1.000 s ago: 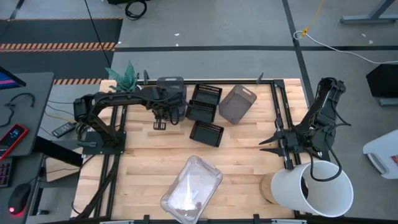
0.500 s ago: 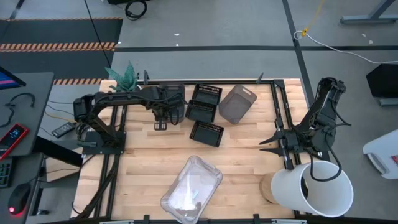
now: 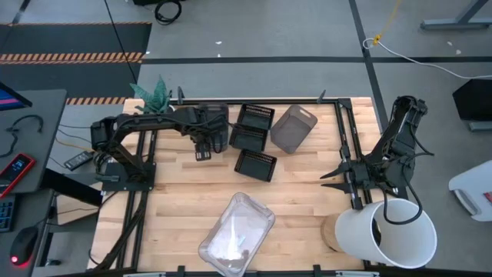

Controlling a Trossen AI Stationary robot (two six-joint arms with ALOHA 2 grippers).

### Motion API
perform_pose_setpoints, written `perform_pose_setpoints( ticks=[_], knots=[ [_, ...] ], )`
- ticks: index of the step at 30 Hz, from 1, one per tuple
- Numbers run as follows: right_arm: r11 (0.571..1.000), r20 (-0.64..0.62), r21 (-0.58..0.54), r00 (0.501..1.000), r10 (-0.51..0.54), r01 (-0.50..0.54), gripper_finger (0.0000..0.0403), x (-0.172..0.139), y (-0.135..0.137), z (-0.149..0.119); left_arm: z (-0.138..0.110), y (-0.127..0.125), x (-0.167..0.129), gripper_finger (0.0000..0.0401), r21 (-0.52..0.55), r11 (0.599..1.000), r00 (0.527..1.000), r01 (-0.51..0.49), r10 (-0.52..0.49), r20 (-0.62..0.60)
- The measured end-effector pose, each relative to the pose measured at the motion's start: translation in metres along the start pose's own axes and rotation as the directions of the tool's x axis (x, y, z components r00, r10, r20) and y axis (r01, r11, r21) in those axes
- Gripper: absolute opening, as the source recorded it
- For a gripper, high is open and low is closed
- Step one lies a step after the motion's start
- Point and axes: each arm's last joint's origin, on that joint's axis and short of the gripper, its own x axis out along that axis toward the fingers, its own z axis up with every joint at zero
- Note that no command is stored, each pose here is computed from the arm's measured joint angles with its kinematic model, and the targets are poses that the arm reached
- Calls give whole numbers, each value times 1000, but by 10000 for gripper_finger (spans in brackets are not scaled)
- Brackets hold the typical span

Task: Stack baskets by color
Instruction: Stack the right black bin on top of the left black bin

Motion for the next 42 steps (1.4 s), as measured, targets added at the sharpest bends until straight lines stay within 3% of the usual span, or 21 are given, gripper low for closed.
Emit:
perform_pose_setpoints(
  ticks=[3,18,25,30,42],
  knots=[
    [1000,0,-4,1000,0,0,95,0,0,0,2,0,0,161,-41,999,1000,-4,5,23],
    [1000,2,-10,1000,-7,8,95,0,0,0,27,-19,-8,134,-11,1000,966,-18,20,258],
    [1000,12,-14,1000,-24,24,95,2,-2,2,42,-23,-31,118,-70,997,944,30,-5,331],
    [999,14,-17,999,-39,40,95,4,-4,3,65,-28,-42,117,-48,998,940,34,-16,340],
    [999,6,-27,999,-36,37,95,5,-5,2,143,-26,-35,119,-32,999,931,25,-12,365]
  ],
)
